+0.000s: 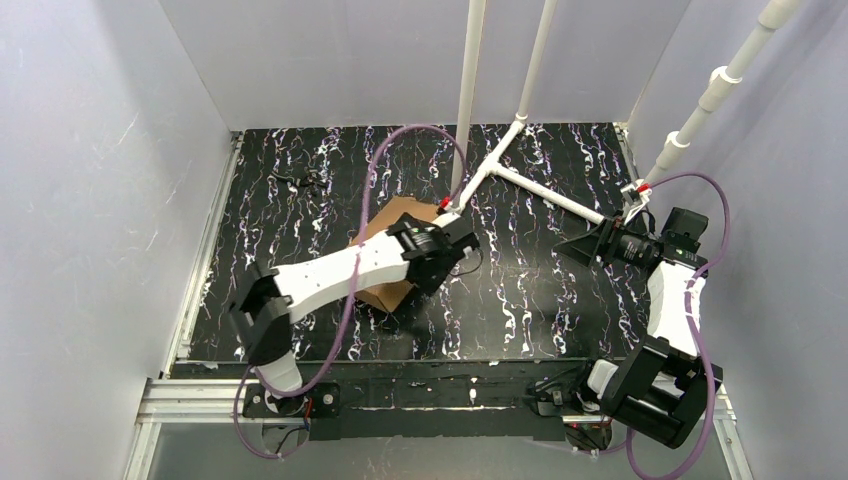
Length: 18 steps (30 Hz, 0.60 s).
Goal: Fold the paper box
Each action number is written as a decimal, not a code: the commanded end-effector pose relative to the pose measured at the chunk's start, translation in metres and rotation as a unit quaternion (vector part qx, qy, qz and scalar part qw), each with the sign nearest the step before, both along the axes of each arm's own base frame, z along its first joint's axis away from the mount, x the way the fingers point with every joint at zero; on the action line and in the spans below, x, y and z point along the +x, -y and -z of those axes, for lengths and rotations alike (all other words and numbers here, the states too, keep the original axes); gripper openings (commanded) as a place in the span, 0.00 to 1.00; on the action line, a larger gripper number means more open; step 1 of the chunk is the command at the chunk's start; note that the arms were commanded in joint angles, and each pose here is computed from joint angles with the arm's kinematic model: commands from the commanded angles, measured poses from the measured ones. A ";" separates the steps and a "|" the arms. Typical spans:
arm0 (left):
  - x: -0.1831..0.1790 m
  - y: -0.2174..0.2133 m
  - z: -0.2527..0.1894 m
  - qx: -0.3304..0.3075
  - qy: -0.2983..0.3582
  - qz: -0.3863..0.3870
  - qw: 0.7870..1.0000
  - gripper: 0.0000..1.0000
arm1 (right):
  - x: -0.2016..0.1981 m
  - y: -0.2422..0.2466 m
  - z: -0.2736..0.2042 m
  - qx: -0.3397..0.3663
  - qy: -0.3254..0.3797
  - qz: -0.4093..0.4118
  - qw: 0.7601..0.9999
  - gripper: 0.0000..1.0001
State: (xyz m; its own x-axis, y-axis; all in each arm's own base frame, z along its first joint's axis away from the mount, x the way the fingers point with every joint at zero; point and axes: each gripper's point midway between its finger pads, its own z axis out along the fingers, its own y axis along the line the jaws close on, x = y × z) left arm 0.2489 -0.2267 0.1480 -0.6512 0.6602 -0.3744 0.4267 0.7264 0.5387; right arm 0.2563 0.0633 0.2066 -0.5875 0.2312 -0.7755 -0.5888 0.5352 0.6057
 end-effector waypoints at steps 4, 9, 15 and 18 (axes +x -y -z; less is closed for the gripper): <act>-0.060 0.023 -0.058 -0.269 -0.076 0.086 0.956 0.98 | 0.001 0.001 -0.002 -0.013 0.012 -0.002 1.000 0.98; -0.050 -0.022 -0.067 -0.388 -0.029 0.012 0.921 0.86 | -0.003 -0.011 0.006 -0.061 0.015 -0.029 0.998 0.98; -0.003 -0.095 -0.028 -0.466 0.030 -0.173 0.867 0.36 | -0.004 -0.055 0.027 -0.172 0.044 -0.099 0.979 0.86; 0.020 -0.123 -0.004 -0.456 0.038 -0.239 0.856 0.37 | -0.009 -0.077 0.041 -0.217 0.058 -0.147 0.963 0.57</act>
State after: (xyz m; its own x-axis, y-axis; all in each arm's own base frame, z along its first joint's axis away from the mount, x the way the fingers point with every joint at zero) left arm 0.2396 -0.1137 0.1685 -0.7236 -0.1302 -0.6779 0.0632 0.9654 -0.2529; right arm 0.2392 0.1279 0.1724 -0.5766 -0.1317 -0.8064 -0.7362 0.5119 0.4427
